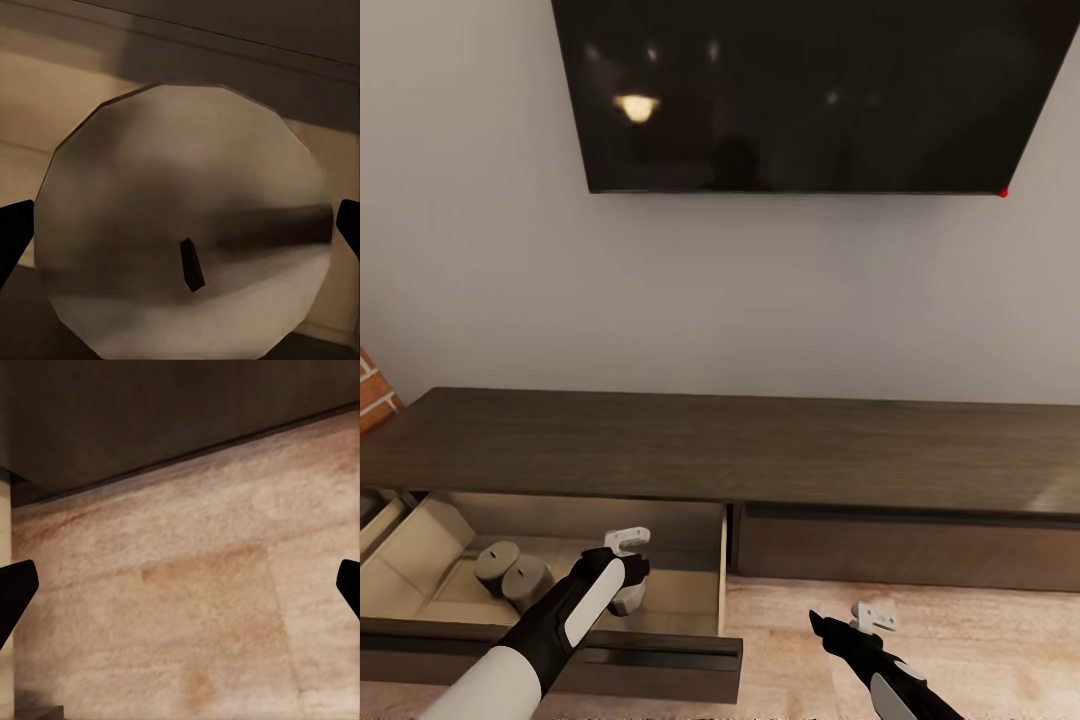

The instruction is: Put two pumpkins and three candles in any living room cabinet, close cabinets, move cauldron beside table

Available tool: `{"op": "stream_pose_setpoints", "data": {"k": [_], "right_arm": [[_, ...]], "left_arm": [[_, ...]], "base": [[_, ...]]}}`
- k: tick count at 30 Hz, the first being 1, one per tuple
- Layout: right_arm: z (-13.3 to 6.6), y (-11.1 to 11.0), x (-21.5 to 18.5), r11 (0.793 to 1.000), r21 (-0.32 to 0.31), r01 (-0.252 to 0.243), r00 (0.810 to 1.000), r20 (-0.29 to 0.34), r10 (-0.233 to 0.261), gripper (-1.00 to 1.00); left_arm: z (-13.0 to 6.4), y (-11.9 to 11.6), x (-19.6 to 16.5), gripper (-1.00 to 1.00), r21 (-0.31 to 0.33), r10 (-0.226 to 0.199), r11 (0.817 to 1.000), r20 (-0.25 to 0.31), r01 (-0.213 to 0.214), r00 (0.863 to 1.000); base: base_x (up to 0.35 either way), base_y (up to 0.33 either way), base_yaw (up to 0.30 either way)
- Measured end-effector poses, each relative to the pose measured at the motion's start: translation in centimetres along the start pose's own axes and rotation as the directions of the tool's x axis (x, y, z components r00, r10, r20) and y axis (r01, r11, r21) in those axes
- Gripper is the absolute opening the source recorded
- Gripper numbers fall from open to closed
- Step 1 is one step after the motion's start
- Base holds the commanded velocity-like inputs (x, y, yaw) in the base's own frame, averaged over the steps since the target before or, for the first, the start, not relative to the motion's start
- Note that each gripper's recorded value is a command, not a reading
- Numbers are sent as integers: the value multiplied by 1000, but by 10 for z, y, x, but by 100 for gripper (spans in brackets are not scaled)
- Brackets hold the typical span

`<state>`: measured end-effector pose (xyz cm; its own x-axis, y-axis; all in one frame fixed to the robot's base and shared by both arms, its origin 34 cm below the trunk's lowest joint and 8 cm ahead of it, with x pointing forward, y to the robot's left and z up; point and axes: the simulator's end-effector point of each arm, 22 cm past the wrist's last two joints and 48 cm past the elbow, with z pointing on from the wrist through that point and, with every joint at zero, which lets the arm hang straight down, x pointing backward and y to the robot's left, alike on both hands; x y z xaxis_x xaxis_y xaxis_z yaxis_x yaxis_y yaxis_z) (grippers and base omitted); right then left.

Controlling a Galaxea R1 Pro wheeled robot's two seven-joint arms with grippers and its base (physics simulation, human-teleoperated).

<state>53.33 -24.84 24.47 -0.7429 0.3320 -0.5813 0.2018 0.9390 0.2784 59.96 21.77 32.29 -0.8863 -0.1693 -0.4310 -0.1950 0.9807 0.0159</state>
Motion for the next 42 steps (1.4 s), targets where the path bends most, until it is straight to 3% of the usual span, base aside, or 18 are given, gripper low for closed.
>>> {"op": "stream_pose_setpoints", "data": {"k": [8, 23, 24, 37, 42], "right_arm": [[8, -6, 15, 1000, 5, -2, 1000, -15, 2, 100], [8, -6, 15, 1000, 5, -2, 1000, -15, 2, 100], [8, -6, 15, 1000, 5, -2, 1000, -15, 2, 100], [8, -6, 15, 1000, 5, -1, 1000, -15, 1, 100], [4, -2, 5, 1000, -1, 1, 1000, 1, -1, 100]], "left_arm": [[14, 1, 13, -100, -3, 1, 1000, -16, -2, 1000], [13, 0, 10, -100, -1, -1, 1000, -8, 1, 1000], [13, 0, 9, 100, -1, -3, 1000, -5, 3, 1000], [13, 0, 7, 100, 1, -9, 1000, 5, 9, 1000], [4, -1, -1, 100, 3, -10, 1000, 20, 10, 1000]], "base": [[0, 0, 0], [0, 0, 0], [0, 0, 0], [0, 0, 0], [0, 0, 0]]}}
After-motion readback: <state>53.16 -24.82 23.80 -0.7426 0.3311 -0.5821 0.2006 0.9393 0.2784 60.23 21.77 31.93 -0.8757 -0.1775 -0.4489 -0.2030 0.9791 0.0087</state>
